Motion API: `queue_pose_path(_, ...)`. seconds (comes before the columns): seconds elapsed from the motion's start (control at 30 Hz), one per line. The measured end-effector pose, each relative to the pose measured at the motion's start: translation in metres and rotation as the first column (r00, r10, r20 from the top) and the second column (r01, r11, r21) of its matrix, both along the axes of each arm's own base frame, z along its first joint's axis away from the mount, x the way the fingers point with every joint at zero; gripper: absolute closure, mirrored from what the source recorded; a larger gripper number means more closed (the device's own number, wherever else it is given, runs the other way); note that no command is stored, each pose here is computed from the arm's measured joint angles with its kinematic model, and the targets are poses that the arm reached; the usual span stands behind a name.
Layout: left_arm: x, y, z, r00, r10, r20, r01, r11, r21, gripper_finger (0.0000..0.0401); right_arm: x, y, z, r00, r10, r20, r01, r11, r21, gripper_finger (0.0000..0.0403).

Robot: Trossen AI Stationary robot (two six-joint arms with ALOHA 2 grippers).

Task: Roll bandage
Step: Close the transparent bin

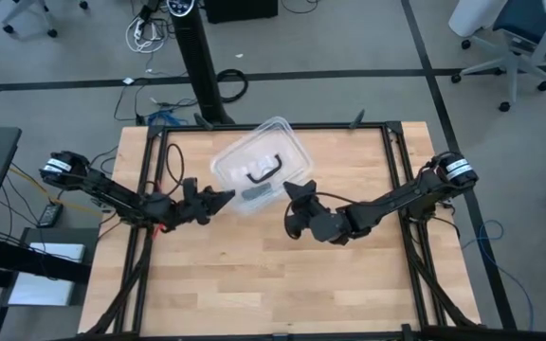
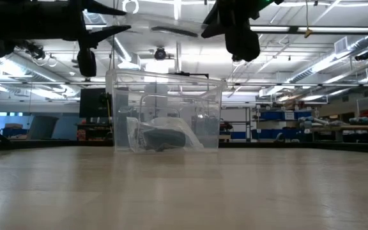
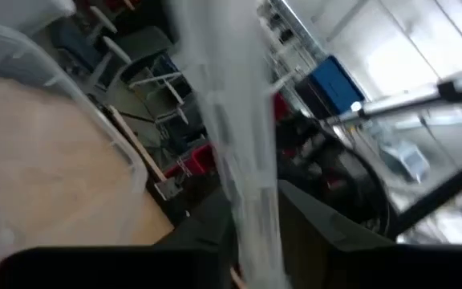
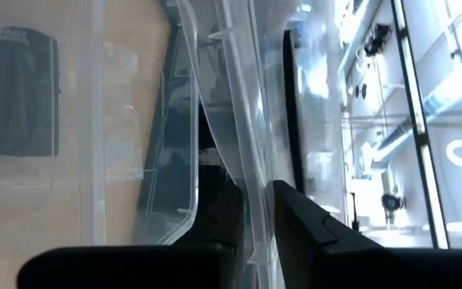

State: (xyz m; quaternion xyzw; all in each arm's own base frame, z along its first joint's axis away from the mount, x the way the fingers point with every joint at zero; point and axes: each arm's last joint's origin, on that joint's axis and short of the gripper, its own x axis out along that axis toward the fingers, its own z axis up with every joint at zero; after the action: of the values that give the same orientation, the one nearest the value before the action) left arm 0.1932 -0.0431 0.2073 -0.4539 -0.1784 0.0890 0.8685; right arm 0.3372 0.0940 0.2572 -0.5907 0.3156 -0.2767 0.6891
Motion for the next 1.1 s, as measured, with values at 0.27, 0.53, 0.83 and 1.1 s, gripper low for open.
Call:
queue_pose_path(0.27, -0.001, -0.009, -0.002, 0.997, -0.042, -0.07, 0.056, 0.978, 0.202, 0.0236, -0.006, 0.004, 0.006, 0.995, -0.056, 0.085, 0.052, 0.998, 0.046, 0.0359)
queue_pose_path(0.53, -0.006, -0.02, -0.001, 0.989, 0.057, -0.133, 0.009, 0.895, 0.446, 0.0186, -0.023, -0.002, 0.02, 0.987, -0.013, 0.157, -0.018, 0.98, 0.196, 0.0359)
queue_pose_path(0.83, -0.024, -0.033, 0.014, 0.937, 0.33, -0.114, -0.189, 0.752, 0.631, 0.0183, -0.012, -0.034, 0.006, 0.989, 0.029, 0.142, -0.084, 0.916, 0.391, 0.0361)
queue_pose_path(1.1, -0.036, -0.039, 0.015, 0.857, 0.472, -0.207, -0.236, 0.716, 0.657, 0.0183, -0.009, -0.06, 0.002, 0.992, 0.001, 0.126, -0.06, 0.884, 0.465, 0.0362)
